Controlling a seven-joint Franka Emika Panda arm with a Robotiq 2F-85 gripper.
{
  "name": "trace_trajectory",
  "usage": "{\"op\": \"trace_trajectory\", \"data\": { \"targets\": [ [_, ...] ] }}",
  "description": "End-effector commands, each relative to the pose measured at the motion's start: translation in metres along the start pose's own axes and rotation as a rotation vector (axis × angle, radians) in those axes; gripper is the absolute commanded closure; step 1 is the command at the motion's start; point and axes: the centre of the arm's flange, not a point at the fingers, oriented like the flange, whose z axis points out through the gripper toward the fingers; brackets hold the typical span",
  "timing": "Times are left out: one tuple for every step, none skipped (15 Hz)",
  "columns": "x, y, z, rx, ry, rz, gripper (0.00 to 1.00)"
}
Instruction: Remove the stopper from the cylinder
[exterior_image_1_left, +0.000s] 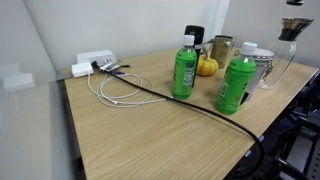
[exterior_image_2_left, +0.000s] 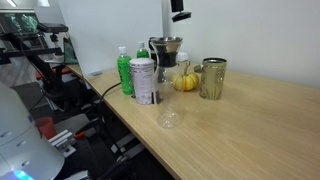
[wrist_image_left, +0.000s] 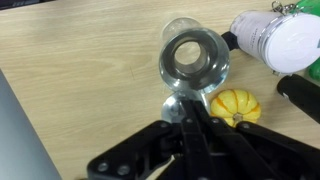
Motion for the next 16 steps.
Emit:
{"op": "trace_trajectory", "data": {
  "targets": [
    [0.002,0.018,-0.006,-0.022,0.058,0.066,0.99],
    [0.001,0.027,-0.002,-0.023,0.064,0.097,0.99],
    [0.0,0.037,0.001,-0.023,0.069,0.126,0.99],
    [-0.002,0.048,0.006,-0.014,0.067,0.161,0.99],
    [-0.004,0.059,0.01,-0.011,0.063,0.195,0.99],
    [-0.006,0.07,0.016,-0.004,0.058,0.226,0.99],
    [-0.009,0.079,0.022,0.001,0.048,0.252,0.99],
    [-0.012,0.089,0.03,0.011,0.032,0.277,0.99],
    [-0.016,0.096,0.037,0.017,0.017,0.3,0.99],
    [-0.02,0.102,0.046,0.019,-0.001,0.319,0.99],
    [-0.025,0.107,0.057,0.019,-0.02,0.343,0.99],
    [-0.029,0.11,0.068,0.026,-0.04,0.365,0.99],
    [-0.034,0.113,0.081,0.034,-0.06,0.392,0.99],
    [-0.038,0.115,0.092,0.035,-0.078,0.413,0.99],
    [-0.043,0.116,0.103,0.034,-0.094,0.436,0.99],
    [-0.047,0.117,0.112,0.034,-0.109,0.457,0.99]
  ]
}}
